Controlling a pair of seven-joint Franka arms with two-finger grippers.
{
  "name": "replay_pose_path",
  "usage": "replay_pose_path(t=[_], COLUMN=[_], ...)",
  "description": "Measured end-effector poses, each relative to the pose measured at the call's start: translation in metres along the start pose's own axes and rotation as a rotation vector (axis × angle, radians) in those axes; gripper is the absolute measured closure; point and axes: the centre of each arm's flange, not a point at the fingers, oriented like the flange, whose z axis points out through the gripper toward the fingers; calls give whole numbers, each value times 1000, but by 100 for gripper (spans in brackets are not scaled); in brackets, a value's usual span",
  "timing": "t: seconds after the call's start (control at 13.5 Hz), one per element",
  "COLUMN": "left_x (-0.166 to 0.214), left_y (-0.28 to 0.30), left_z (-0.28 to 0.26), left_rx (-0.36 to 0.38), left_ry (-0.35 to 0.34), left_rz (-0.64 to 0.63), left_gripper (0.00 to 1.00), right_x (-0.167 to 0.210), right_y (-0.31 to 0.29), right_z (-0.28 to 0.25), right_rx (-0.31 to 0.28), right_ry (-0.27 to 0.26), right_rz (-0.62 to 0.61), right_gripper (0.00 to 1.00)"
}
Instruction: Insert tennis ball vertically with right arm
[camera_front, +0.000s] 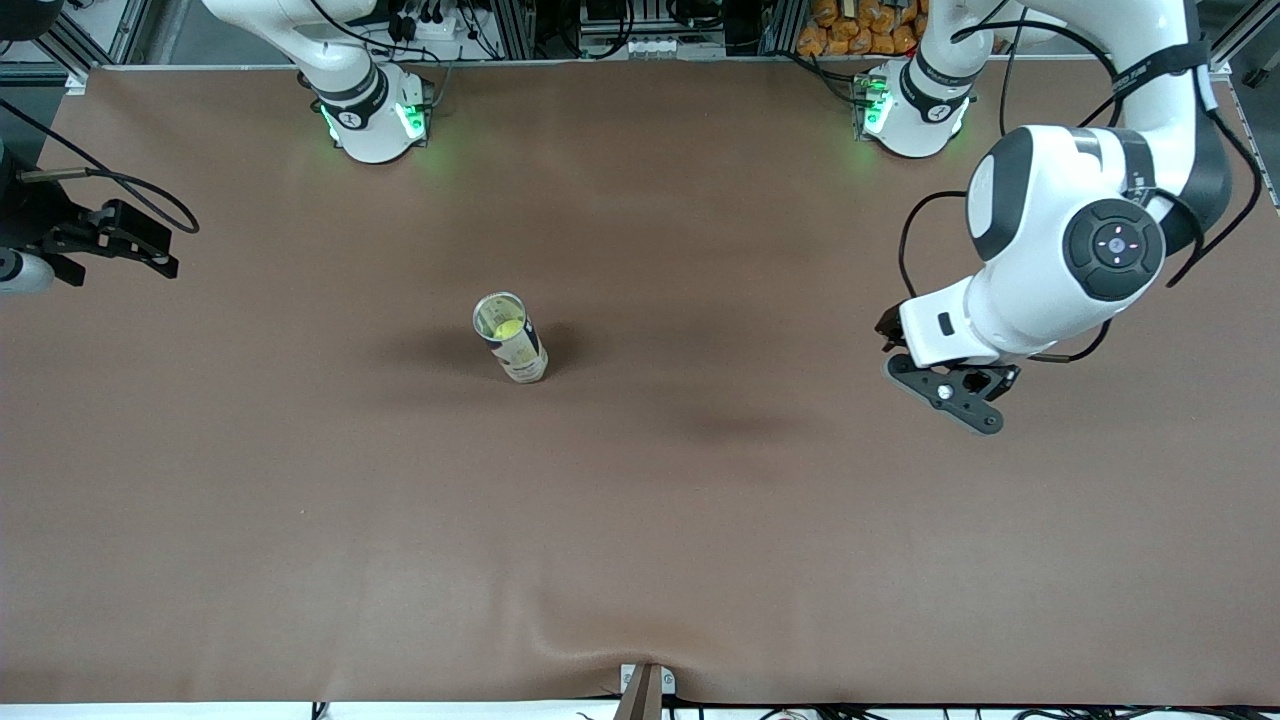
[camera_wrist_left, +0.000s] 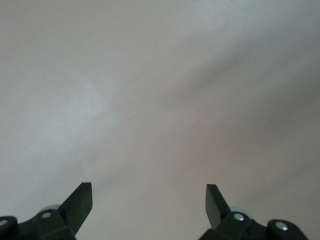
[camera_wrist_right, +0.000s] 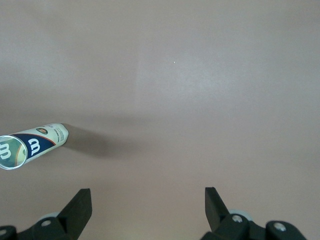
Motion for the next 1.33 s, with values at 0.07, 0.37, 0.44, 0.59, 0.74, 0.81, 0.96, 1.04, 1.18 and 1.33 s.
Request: replay_pose_path(t=[0.07,0.37,0.44,0.59,0.74,0.81,0.96,1.04,1.18,1.33], left_x=[-4,-25,-30,-36,-38,-38,-46,-51,-65,-81], left_y=[-5,-30,-34,-39,-40,-42,-56,-64,-79,-88], left_z=[-4,-35,-45,-56,-58,-59,-63,-66,-75,-86], left_rx=[3,4,4,2,2,5,30,42,46,46], left_ry=[-3,-15,-17,-18,-16,-16,-25,-32,-40,-54], left_rz=[-8,-53,-61,-70,-72,-74,-84,-80,-68,-65], left_gripper=[0,0,0,0,0,0,0,0,0,0], right_x=[0,0,0,0,0,-1,-1,-1,-1,-1], right_y=[0,0,0,0,1,1,1,2,5,9], right_z=[0,0,0,0,0,0,0,0,0,0], right_rx=[0,0,0,0,0,0,0,0,-1,-6], right_ry=[0,0,-1,-2,-4,-4,-4,-4,-4,-5], right_rz=[0,0,0,0,1,2,3,4,9,15], right_gripper=[0,0,0,0,0,0,0,0,0,0])
